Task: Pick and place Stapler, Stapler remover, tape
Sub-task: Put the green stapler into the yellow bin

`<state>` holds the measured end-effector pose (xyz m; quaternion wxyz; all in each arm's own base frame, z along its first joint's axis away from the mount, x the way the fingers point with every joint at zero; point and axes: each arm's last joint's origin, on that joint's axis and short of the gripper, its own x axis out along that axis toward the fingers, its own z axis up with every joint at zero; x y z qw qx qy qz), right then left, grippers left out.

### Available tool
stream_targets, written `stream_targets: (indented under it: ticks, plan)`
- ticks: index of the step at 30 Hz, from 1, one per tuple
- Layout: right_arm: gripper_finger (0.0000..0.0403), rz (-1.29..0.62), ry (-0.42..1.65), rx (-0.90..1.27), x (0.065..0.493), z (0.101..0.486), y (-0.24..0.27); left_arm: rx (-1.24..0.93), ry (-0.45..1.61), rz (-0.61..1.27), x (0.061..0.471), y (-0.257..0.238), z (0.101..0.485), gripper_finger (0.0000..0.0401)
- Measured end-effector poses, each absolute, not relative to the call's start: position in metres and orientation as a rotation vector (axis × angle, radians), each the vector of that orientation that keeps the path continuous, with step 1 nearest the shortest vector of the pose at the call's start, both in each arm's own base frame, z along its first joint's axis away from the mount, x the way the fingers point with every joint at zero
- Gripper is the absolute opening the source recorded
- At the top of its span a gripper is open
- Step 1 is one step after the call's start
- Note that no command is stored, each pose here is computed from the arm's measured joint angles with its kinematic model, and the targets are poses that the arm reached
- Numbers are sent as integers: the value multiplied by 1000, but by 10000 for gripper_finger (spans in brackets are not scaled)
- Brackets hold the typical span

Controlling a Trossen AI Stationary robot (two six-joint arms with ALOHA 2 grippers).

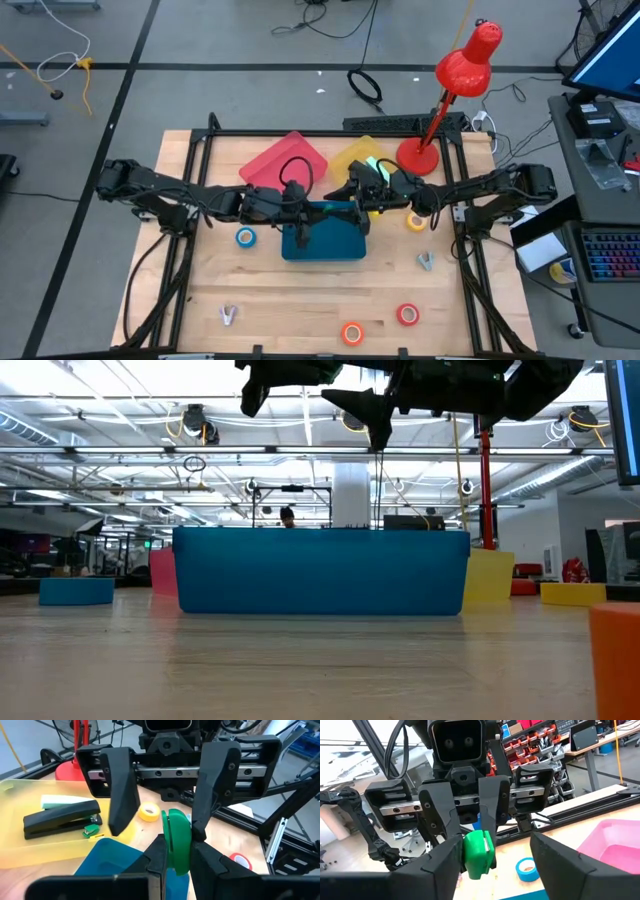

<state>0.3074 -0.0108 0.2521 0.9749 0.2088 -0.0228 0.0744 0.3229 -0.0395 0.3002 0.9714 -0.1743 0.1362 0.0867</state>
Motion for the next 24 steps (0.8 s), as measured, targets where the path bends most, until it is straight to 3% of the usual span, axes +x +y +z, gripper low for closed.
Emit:
stream_targets:
  ticks: [16, 20, 24]
  plan:
    - [56, 205, -42, 419, 307, 253, -9, -348, 274, 169, 323, -39, 300, 56]
    - [55, 203, -40, 419, 307, 253, -9, -348, 280, 172, 323, -37, 300, 67]
    - [53, 192, -33, 421, 307, 252, -10, -329, 294, 194, 323, -36, 298, 114]
